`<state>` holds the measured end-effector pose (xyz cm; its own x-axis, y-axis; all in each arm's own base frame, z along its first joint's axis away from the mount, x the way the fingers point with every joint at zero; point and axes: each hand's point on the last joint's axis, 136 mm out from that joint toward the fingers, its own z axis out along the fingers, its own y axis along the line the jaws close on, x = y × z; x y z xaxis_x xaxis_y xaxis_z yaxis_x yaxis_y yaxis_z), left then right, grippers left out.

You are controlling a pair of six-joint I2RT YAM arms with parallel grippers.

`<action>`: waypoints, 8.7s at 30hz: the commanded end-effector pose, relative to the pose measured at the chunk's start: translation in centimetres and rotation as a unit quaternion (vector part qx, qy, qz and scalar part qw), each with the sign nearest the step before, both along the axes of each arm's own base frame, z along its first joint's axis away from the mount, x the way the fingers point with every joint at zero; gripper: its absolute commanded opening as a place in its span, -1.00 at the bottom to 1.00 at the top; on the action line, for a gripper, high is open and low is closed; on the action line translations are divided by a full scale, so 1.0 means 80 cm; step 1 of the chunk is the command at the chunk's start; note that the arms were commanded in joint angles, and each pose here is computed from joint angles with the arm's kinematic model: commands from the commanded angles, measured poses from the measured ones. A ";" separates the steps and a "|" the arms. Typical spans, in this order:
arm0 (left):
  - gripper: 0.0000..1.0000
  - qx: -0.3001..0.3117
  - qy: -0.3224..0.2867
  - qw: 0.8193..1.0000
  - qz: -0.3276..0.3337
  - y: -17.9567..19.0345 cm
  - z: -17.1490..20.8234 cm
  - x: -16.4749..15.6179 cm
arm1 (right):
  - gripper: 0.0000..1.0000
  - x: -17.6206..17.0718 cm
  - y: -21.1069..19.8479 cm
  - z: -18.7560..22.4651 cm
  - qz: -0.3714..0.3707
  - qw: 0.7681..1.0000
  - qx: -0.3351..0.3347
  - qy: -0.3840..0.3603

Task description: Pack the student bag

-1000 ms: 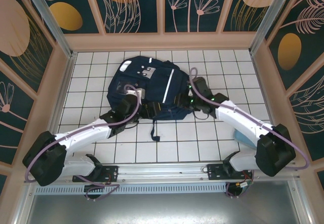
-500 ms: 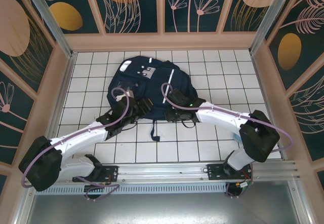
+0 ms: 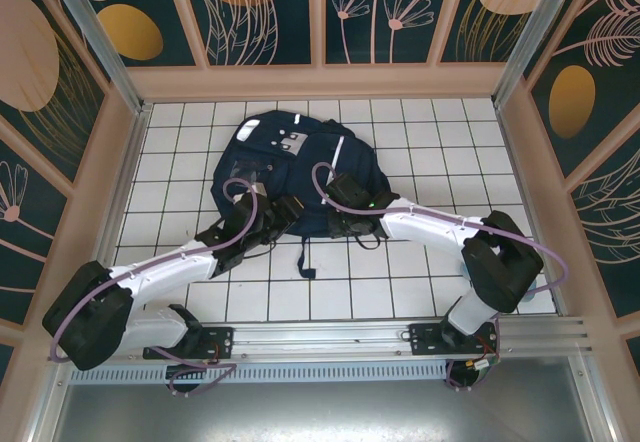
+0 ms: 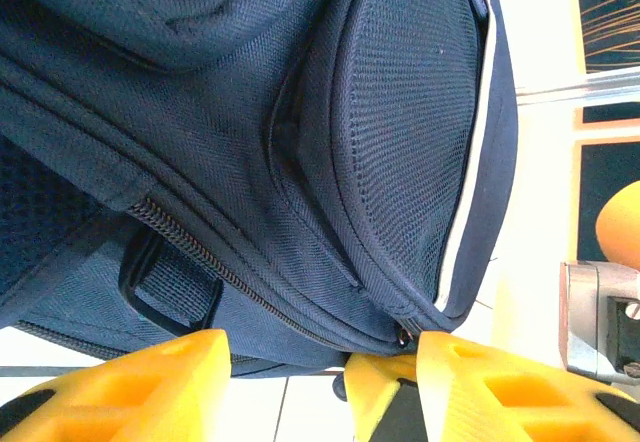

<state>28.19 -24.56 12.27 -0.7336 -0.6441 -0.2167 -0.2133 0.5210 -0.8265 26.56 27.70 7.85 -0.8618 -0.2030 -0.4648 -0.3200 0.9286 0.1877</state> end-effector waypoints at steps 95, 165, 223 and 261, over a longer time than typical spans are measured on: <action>0.25 0.087 -0.002 0.986 0.142 0.156 -0.001 0.056 | 0.16 0.058 0.034 0.041 0.097 0.994 0.037 -0.045; -0.28 -0.154 0.052 0.977 0.138 0.027 -0.009 0.071 | -0.03 0.083 0.081 0.100 0.156 0.970 0.157 -0.097; -1.00 -0.134 -0.051 0.986 0.084 0.006 0.120 0.097 | 0.03 0.071 0.094 0.083 0.204 0.945 0.248 -0.055; -1.00 -0.083 -0.051 0.991 0.094 0.028 0.097 0.083 | -0.19 0.063 0.048 0.076 0.135 0.975 0.102 -0.141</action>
<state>33.72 -21.13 15.20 -0.5634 -0.8161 -0.1287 -0.3378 0.3697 -0.8656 32.14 29.71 13.10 -0.6498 -0.2568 -0.7154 -0.5638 0.7941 0.2271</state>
